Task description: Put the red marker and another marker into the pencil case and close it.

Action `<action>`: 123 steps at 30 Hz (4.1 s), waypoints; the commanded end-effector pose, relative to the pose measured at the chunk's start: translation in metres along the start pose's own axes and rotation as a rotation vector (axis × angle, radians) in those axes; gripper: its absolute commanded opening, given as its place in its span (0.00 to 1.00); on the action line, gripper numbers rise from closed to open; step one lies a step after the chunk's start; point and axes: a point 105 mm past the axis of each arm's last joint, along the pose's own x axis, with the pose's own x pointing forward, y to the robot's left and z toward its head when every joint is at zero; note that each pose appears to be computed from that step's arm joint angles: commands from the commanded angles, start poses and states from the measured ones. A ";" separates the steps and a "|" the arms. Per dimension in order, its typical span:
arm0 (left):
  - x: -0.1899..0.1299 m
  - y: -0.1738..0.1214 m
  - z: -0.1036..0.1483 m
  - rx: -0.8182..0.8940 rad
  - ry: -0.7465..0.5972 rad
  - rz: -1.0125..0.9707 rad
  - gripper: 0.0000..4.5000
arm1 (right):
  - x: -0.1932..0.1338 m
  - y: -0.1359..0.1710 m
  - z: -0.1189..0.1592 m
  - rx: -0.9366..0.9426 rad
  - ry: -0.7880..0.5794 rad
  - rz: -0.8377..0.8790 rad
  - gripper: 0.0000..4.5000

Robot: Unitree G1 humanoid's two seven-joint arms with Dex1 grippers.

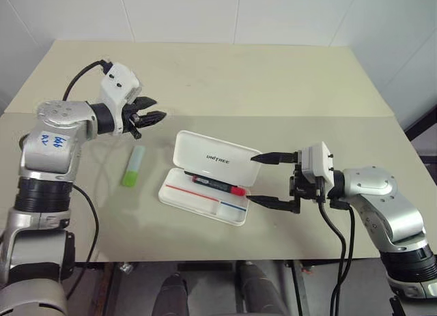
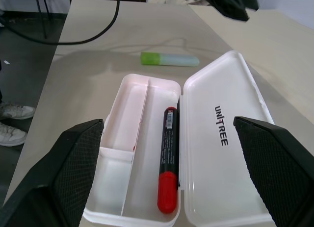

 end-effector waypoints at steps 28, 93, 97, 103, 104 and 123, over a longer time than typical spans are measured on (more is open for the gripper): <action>-0.056 -0.013 -0.072 -0.294 0.421 0.437 1.00 | 0.004 -0.010 0.005 -0.026 -0.008 0.089 1.00; -0.058 -0.086 0.047 0.236 -0.156 -0.566 0.25 | 0.002 -0.017 0.006 -0.054 -0.009 0.017 1.00; -0.059 -0.093 0.027 0.330 -0.012 -0.722 0.25 | 0.000 -0.018 0.005 -0.056 -0.004 -0.009 1.00; -0.046 -0.102 0.004 0.477 0.135 -0.894 0.25 | -0.003 -0.015 0.003 -0.052 0.002 -0.039 1.00; -0.043 -0.104 0.000 0.500 0.152 -0.921 0.25 | -0.004 -0.014 0.003 -0.051 0.003 -0.046 1.00; -0.025 -0.120 -0.020 0.647 0.219 -1.040 0.25 | -0.012 -0.003 0.002 -0.028 0.024 -0.115 1.00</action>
